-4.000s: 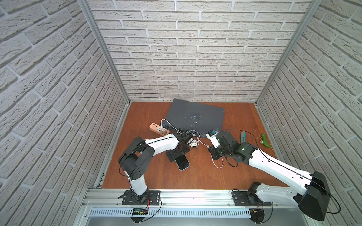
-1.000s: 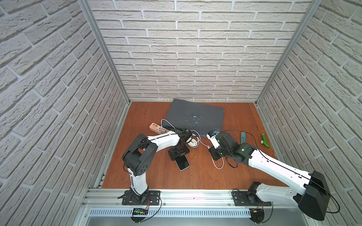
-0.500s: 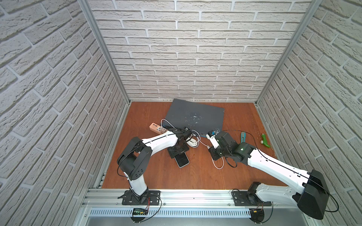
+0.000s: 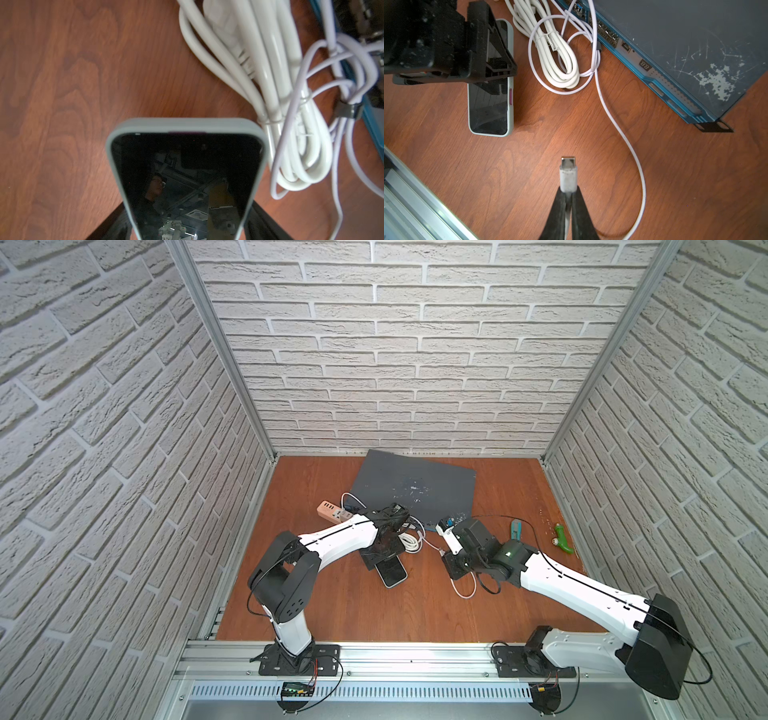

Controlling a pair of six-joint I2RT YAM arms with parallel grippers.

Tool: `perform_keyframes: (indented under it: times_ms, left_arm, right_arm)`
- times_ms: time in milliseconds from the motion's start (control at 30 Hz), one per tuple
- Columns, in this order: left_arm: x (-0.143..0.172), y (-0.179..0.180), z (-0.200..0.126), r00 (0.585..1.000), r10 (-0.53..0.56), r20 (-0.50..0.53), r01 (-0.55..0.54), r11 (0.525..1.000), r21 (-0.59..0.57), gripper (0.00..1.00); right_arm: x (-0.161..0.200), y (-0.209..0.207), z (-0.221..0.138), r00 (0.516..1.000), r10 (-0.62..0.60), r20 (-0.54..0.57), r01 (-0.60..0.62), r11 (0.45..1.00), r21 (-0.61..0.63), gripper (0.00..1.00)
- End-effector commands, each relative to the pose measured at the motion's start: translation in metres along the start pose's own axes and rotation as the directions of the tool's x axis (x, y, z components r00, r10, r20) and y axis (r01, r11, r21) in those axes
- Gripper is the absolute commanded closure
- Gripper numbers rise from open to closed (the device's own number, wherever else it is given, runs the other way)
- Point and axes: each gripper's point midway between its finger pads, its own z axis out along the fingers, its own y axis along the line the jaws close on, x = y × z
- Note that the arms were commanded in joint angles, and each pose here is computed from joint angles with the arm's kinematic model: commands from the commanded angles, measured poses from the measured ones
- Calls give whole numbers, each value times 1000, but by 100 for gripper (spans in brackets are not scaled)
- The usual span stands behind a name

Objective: Plug the charging cable into the phone
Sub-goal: Pick up the phone at the center of the board.

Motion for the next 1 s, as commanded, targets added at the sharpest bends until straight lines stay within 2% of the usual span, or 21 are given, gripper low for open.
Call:
perform_keyframes:
  times_ms: [0,133,433,700,967]
  left_arm:
    - [-1,-2,2,997,-77,-2,77,997,19,100]
    - [-2,-2,-2,994,-113,6,112,993,25,100]
    - [-10,3,-35,986,-146,81,141,988,70,100]
    - [-6,14,-37,976,-210,63,211,977,-9,100]
    - [-1,7,-32,972,-234,13,235,972,-23,100]
  right_arm:
    - [-5,-1,-5,1000,-23,13,23,1000,14,97]
    - [-2,1,-4,999,-46,4,46,999,17,97]
    - [-2,5,-1,998,-70,-3,70,997,13,97]
    - [6,18,10,989,-149,-25,148,989,-26,97]
    - [9,27,10,978,-206,31,208,976,-65,97]
